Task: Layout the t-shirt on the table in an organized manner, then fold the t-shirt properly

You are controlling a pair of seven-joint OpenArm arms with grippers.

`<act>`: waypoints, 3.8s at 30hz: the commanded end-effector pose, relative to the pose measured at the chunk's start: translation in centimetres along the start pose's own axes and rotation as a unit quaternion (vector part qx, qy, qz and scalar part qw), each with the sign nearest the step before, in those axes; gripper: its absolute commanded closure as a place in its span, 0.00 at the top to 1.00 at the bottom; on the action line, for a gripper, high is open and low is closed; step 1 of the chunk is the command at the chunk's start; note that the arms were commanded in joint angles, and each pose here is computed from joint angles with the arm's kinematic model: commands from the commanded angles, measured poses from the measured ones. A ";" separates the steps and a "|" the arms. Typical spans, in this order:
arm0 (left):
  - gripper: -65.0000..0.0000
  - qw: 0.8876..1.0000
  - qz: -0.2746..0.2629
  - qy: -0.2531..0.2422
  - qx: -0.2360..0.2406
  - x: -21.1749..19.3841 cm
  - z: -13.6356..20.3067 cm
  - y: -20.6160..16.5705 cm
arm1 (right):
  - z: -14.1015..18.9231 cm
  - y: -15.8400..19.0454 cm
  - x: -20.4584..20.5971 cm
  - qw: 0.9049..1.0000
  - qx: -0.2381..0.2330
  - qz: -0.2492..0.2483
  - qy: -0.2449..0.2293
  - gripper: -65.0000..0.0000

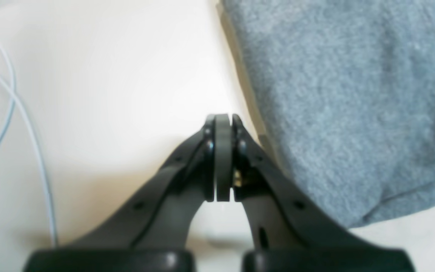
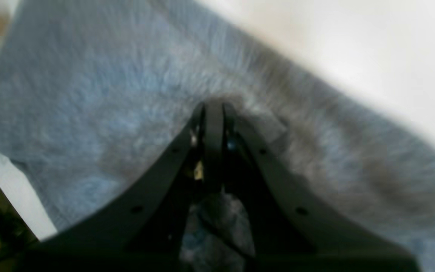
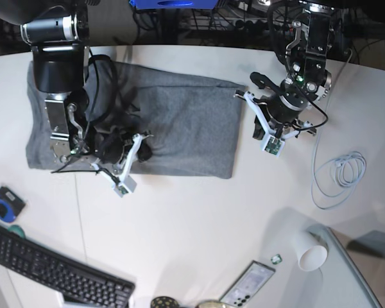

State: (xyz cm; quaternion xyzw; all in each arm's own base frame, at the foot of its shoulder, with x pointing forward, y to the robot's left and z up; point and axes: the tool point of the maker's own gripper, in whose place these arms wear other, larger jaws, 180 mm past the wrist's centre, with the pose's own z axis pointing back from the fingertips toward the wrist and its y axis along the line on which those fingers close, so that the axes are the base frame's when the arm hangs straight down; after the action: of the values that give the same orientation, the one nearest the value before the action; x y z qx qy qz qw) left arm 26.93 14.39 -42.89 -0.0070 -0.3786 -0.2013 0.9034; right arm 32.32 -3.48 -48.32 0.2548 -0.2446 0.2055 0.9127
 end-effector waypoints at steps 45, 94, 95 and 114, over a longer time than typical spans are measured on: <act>0.00 0.996 0.060 0.000 0.063 -3.8 -2.7 7.6 | 20.2 -17.2 -12.2 0.946 -0.206 -0.252 -0.001 0.91; 0.00 0.994 0.074 0.002 -0.081 -3.9 -4.4 -1.6 | 11.4 -8.1 -18.2 0.957 -0.041 -0.240 0.157 0.76; 0.00 0.994 0.074 0.003 -0.081 -4.0 -4.4 -1.6 | 11.2 -7.9 -18.2 0.957 -0.039 -0.235 0.162 0.76; 0.00 0.992 0.055 0.004 -0.113 -3.8 -4.4 -4.1 | 11.0 -8.2 -17.2 0.961 -0.040 -0.220 0.160 0.35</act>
State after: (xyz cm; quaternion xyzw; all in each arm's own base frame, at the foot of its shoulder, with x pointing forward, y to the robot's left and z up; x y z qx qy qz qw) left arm 26.37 11.53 -49.06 -0.1269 -0.3596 -0.1823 0.9063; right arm 22.96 -19.69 -50.57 0.2654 -0.1349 0.0047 0.9546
